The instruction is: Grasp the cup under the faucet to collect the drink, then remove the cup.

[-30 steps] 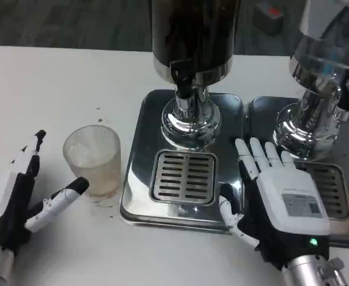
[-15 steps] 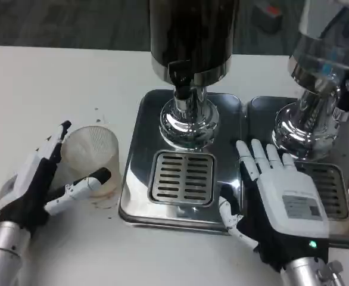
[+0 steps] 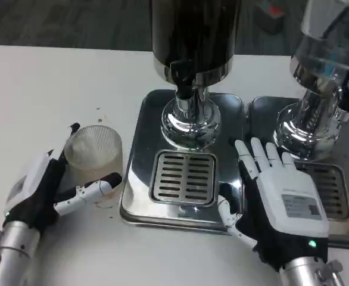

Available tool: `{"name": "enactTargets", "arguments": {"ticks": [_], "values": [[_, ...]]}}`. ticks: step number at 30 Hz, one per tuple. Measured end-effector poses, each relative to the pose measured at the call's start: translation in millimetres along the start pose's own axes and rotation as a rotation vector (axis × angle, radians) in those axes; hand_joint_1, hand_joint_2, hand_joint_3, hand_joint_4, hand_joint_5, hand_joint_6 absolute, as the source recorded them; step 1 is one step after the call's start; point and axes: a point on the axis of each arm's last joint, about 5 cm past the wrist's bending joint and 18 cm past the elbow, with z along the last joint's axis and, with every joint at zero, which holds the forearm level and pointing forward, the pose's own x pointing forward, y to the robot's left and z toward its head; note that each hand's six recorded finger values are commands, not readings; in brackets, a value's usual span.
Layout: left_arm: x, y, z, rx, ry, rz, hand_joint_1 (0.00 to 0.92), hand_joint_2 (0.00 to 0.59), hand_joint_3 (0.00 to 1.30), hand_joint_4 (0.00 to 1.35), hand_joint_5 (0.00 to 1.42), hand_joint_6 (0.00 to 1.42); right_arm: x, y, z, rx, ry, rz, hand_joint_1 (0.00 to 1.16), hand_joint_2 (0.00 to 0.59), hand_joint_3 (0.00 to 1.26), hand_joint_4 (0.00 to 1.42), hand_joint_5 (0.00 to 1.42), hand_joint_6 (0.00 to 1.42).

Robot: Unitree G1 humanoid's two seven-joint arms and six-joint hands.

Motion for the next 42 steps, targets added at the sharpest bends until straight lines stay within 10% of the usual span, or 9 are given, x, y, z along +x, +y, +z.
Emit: {"name": "enactTargets", "arguments": {"ticks": [10, 24, 42], "values": [[8.0, -3.5, 6.8, -0.036, -0.01, 0.02, 0.259, 0.044, 0.0, 0.0, 0.3, 0.28, 0.1, -1.1, 0.3, 0.001, 0.001, 0.0, 0.34, 0.554, 0.09, 0.0, 0.0, 0.04], [14.3, -0.1, 10.9, -0.038, -0.028, 0.033, 0.368, 0.091, 0.36, 0.44, 0.73, 0.79, -0.9, -0.4, 1.0, 0.009, 0.008, 0.002, 0.34, 0.554, 0.11, 0.0, 0.0, 0.09], [11.2, -4.0, 10.2, -0.03, -0.039, 0.106, 0.418, 0.103, 0.55, 0.64, 0.85, 0.89, -0.7, -0.5, 0.6, 0.015, 0.012, 0.002, 0.34, 0.544, 0.11, 0.0, 0.01, 0.1]]}}
